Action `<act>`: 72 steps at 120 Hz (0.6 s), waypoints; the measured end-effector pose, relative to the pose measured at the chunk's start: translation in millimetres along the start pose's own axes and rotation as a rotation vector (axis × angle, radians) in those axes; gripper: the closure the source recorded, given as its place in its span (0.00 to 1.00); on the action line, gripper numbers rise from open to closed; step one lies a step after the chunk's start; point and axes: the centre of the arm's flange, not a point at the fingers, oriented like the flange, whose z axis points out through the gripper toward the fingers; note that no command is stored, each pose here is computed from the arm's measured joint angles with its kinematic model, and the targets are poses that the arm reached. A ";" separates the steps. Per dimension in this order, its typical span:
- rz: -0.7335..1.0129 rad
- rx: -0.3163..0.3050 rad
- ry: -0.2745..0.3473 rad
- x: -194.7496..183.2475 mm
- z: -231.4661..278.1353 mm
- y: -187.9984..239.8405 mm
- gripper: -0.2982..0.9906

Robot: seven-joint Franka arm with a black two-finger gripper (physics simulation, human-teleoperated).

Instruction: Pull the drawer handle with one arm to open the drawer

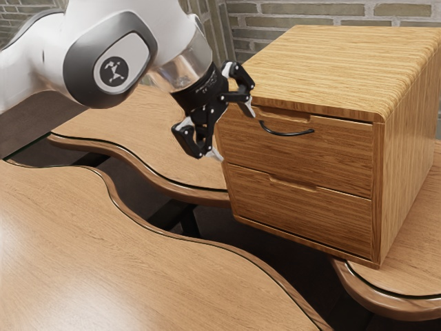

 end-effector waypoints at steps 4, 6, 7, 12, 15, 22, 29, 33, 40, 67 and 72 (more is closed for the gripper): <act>-0.013 -0.007 -0.004 -5.1 -2.4 0.3 0.23; -0.020 -0.010 -0.005 -6.8 -3.0 0.5 0.23; -0.024 -0.011 -0.005 -7.4 -3.1 0.6 0.23; -0.046 -0.016 -0.006 -8.7 -4.1 1.1 0.23; -0.061 -0.018 -0.006 -8.2 -4.3 1.5 0.23; -0.098 -0.022 -0.002 -3.8 -4.4 2.3 0.23; -0.134 -0.026 0.003 1.9 -4.5 3.0 0.23; -0.152 -0.026 0.005 4.3 -3.8 3.1 0.23; -0.178 -0.023 0.008 6.0 -0.7 3.7 0.23; -0.238 -0.012 0.022 -0.1 25.0 10.3 0.23; -0.244 -0.015 0.024 -1.9 29.8 11.8 0.23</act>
